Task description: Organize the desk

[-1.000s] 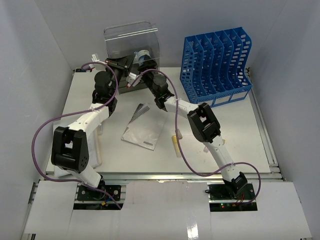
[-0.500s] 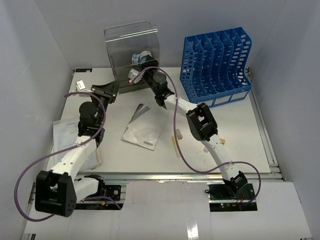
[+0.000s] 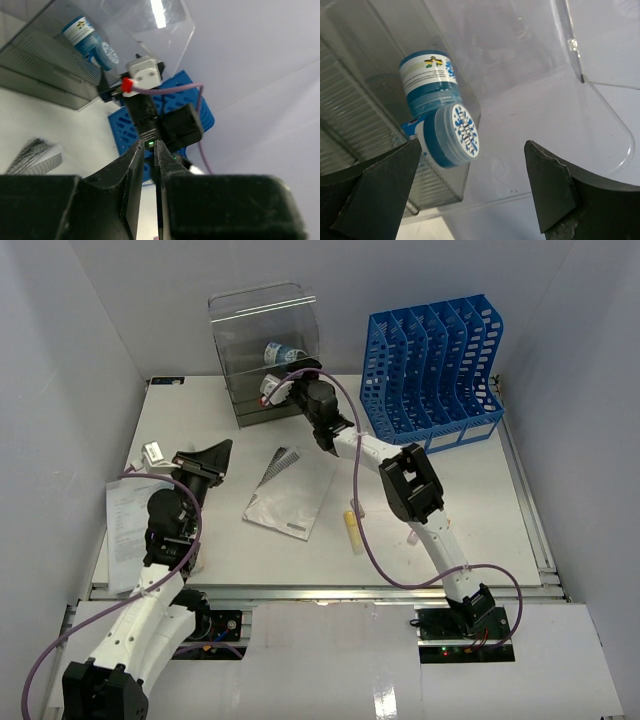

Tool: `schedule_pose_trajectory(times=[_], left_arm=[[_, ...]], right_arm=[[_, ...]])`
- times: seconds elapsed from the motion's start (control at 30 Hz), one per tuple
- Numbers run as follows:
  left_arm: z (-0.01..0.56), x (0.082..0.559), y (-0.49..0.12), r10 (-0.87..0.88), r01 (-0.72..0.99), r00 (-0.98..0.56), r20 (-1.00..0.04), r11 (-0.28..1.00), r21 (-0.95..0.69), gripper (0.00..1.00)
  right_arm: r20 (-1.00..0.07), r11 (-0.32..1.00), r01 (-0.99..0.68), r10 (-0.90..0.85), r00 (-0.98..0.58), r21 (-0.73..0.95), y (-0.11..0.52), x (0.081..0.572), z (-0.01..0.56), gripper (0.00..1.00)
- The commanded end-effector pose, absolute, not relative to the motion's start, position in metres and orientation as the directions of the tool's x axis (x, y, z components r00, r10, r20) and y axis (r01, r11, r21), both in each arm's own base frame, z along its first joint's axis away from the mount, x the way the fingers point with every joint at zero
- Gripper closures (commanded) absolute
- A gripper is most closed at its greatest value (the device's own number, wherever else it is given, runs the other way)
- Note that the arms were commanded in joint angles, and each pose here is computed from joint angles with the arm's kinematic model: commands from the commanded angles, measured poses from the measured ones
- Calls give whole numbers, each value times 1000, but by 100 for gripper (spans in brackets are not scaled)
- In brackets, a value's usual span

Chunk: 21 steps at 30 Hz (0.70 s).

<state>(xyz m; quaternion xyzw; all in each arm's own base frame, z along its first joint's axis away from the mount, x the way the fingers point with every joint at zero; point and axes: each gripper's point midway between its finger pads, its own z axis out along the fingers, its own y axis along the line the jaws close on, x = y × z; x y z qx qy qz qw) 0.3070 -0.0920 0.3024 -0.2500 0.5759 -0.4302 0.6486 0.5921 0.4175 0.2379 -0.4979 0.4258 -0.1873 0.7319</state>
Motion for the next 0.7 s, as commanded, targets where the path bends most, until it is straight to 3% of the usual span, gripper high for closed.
schedule_pose_trajectory(times=[0.0,0.07,0.13,0.23,0.33,0.4,0.47,0.6,0.67], left_arm=[[278,301,-86,-819,208,-42,-572,553,-807,74],[277,299,-87,-809,212,-46,-586,566,-797,74],[273,296,-88,-800,212,-60,-597,574,-791,74],[271,292,-89,-786,218,-64,-615,591,-777,73],[264,290,-88,-775,214,-65,-629,604,-767,63],[263,287,-94,-776,256,-81,-626,591,-765,56],[260,286,-101,-781,286,-105,-615,568,-771,51],[262,294,-119,-808,365,-161,-566,484,-795,45],[244,314,-135,-802,340,-260,-538,446,-828,43]], right_arm=[[-523,478,-253,-599,606,-841,412,560,308,10],[-519,379,-360,-533,668,-853,424,531,318,10],[-530,176,-525,-529,663,-833,429,499,278,10],[-614,-95,-733,-480,626,-673,423,427,236,9],[-659,-253,-826,-506,556,-503,408,372,205,2],[-695,-271,-884,-546,468,-382,394,343,193,8],[-732,-207,-939,-588,344,-274,376,322,194,12],[-821,-60,-994,-561,105,-86,342,295,220,14],[-857,-28,-999,-515,-4,21,322,270,232,13]])
